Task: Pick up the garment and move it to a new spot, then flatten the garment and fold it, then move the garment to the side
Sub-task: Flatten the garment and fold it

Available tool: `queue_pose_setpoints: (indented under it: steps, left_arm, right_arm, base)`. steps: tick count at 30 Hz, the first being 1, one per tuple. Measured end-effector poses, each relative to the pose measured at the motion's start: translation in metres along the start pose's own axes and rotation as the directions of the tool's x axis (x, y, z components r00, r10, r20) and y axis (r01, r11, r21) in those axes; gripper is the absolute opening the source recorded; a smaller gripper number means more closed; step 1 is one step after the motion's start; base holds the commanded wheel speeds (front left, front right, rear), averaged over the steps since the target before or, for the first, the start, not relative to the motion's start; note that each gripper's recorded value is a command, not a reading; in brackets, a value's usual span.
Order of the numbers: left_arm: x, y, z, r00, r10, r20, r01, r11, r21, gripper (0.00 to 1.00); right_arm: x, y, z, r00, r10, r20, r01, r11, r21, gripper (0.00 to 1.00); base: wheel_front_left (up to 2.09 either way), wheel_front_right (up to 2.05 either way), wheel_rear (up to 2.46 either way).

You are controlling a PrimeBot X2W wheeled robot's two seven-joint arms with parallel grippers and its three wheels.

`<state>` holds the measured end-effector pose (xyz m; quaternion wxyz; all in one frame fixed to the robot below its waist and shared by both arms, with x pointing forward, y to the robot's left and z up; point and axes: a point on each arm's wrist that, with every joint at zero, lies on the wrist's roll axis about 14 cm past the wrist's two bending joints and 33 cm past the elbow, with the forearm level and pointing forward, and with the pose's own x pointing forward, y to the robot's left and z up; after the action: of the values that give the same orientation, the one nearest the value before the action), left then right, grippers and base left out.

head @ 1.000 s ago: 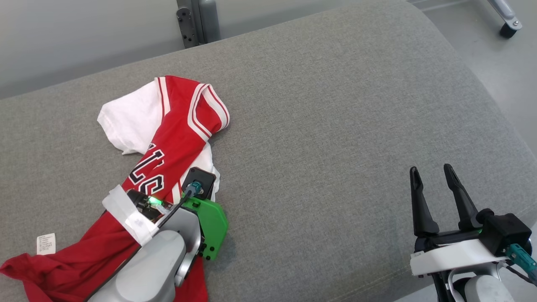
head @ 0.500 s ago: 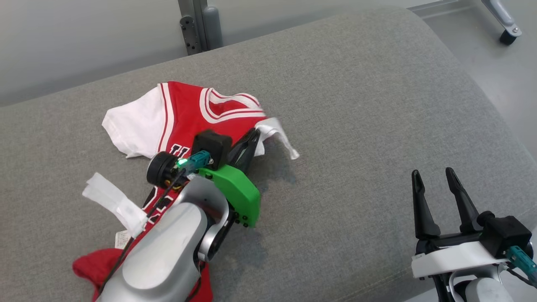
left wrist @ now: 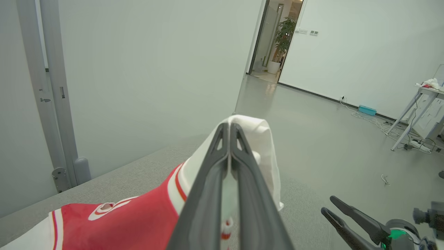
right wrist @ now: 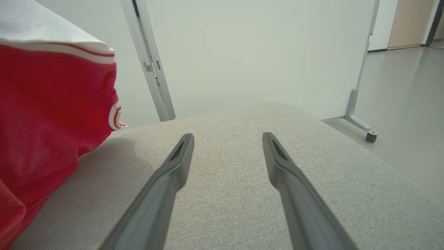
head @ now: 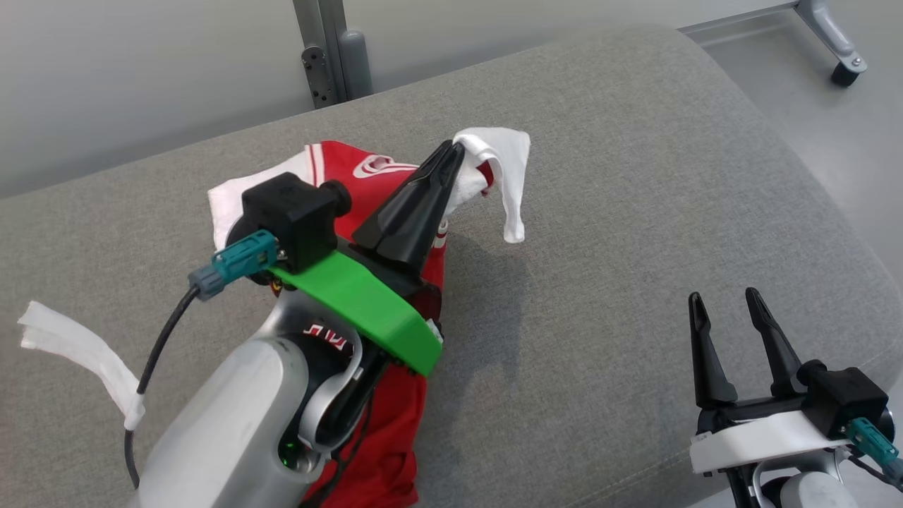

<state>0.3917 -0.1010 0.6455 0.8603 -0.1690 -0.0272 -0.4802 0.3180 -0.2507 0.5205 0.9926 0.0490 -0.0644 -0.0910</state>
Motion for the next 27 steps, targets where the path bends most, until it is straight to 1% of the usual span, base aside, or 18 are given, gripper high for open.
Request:
queue_pose_setpoints:
  steps: [5,9,15,18,20,23,24,27]
  left_arm:
    - [-0.002,-0.031,0.012,0.995,-0.091,0.033,0.093,0.995,-0.046,0.0]
    - [-0.004,-0.058,0.029,0.982,-0.173,0.079,0.179,0.98,-0.082,0.0]
    - [-0.01,-0.089,0.053,0.952,-0.269,0.146,0.289,0.947,-0.14,0.0]
    - [-0.013,-0.097,0.064,0.939,-0.298,0.17,0.325,0.93,-0.169,0.0]
    - [-0.013,-0.094,0.068,0.94,-0.296,0.171,0.326,0.927,-0.185,0.0]
    - [-0.007,-0.075,0.067,0.956,-0.255,0.143,0.279,0.943,-0.183,0.0]
    - [-0.004,-0.065,0.063,0.965,-0.232,0.122,0.252,0.949,-0.191,0.0]
    - [0.005,-0.03,0.057,0.986,-0.149,0.08,0.161,0.973,-0.165,0.0]
  right_arm:
    - [-0.002,-0.003,0.001,1.0,-0.011,0.0,0.011,1.0,-0.001,1.0]
    - [-0.004,-0.006,0.001,1.0,-0.02,0.001,0.02,1.0,0.001,1.0]
    - [-0.007,-0.011,0.002,0.999,-0.039,0.002,0.039,0.999,0.005,1.0]
    - [-0.007,-0.013,0.001,0.999,-0.045,-0.001,0.045,0.999,0.004,1.0]
    - [-0.008,-0.014,0.0,0.999,-0.048,-0.005,0.048,0.999,0.005,1.0]
    - [-0.006,-0.016,0.0,0.998,-0.055,-0.006,0.055,0.998,0.011,1.0]
    - [-0.005,-0.016,0.001,0.998,-0.055,-0.003,0.055,0.998,0.017,1.0]
    - [-0.005,-0.017,-0.001,0.998,-0.062,-0.006,0.062,0.998,0.029,1.0]
  base:
    - [0.0,0.0,0.0]
    - [0.0,0.0,0.0]
    - [0.0,0.0,0.0]
    - [0.0,0.0,0.0]
    - [0.0,0.0,0.0]
    - [0.0,0.0,0.0]
    - [0.0,0.0,0.0]
    - [0.0,0.0,0.0]
